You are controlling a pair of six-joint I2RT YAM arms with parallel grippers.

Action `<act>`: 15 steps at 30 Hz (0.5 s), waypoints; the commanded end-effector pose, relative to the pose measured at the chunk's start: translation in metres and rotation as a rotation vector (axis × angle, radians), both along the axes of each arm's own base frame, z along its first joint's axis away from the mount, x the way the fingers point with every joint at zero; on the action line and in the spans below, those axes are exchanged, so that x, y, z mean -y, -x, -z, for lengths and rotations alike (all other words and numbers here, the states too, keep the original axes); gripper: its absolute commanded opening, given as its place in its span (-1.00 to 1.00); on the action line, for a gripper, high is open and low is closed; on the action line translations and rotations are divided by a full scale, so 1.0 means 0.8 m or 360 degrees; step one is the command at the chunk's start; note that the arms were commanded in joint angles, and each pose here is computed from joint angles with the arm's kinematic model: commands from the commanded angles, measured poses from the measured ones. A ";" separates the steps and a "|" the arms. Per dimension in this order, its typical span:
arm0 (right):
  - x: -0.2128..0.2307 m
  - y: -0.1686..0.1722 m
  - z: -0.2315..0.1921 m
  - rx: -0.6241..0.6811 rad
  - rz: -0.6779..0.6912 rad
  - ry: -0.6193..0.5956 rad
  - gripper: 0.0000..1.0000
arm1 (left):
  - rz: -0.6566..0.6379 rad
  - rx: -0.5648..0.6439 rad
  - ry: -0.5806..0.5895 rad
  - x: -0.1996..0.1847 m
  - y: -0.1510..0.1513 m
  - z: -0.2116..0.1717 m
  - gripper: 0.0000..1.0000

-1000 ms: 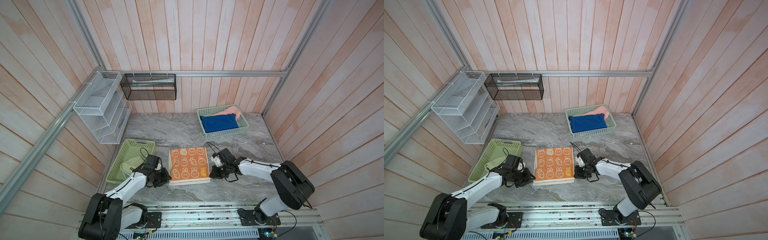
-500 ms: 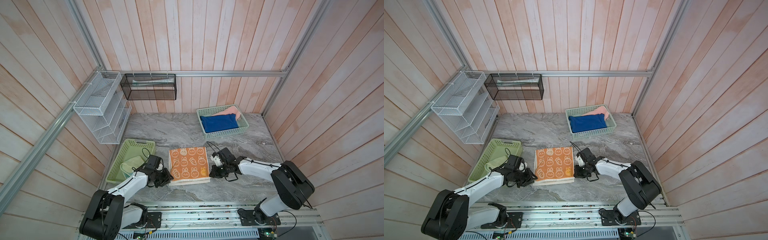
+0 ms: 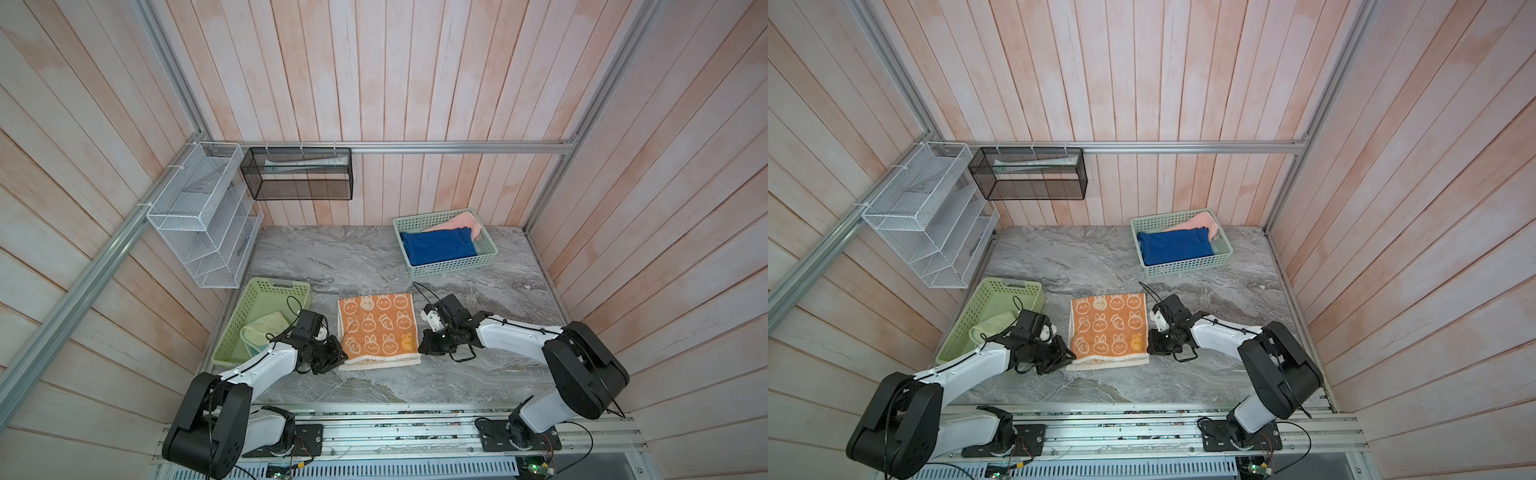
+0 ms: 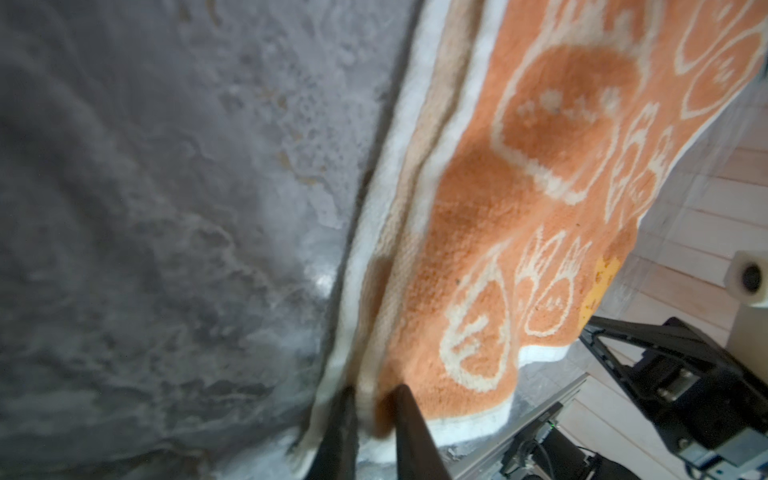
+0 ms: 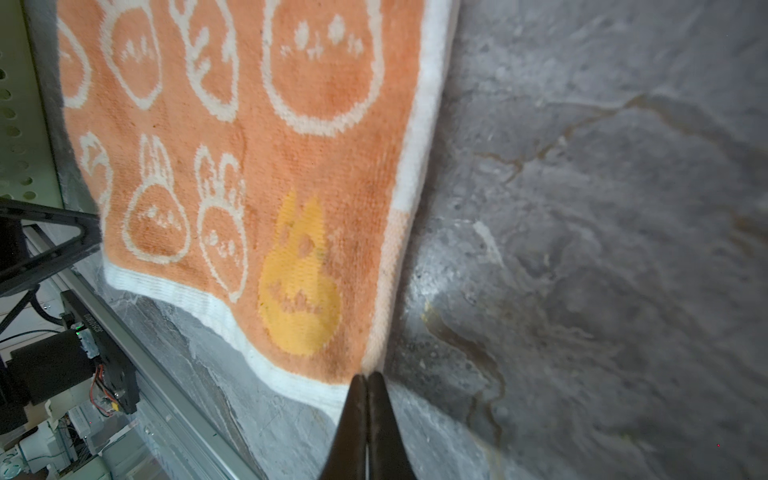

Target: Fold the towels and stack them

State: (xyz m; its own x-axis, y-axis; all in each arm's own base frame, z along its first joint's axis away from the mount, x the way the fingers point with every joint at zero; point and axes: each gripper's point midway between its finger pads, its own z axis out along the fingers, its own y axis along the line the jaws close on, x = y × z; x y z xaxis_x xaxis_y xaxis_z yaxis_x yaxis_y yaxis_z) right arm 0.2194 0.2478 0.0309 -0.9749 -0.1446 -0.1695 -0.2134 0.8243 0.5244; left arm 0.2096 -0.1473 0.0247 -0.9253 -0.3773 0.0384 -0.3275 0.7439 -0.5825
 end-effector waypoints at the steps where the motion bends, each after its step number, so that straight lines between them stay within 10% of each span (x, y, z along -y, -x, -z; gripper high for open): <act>1: -0.001 -0.011 -0.024 0.0076 0.0004 -0.0006 -1.00 | 0.0014 0.0060 -0.0013 0.001 -0.008 -0.013 -0.88; 15: -0.002 -0.011 -0.076 0.0145 0.0018 -0.0065 -1.00 | -0.0007 0.0239 -0.0151 -0.019 -0.025 -0.088 -1.00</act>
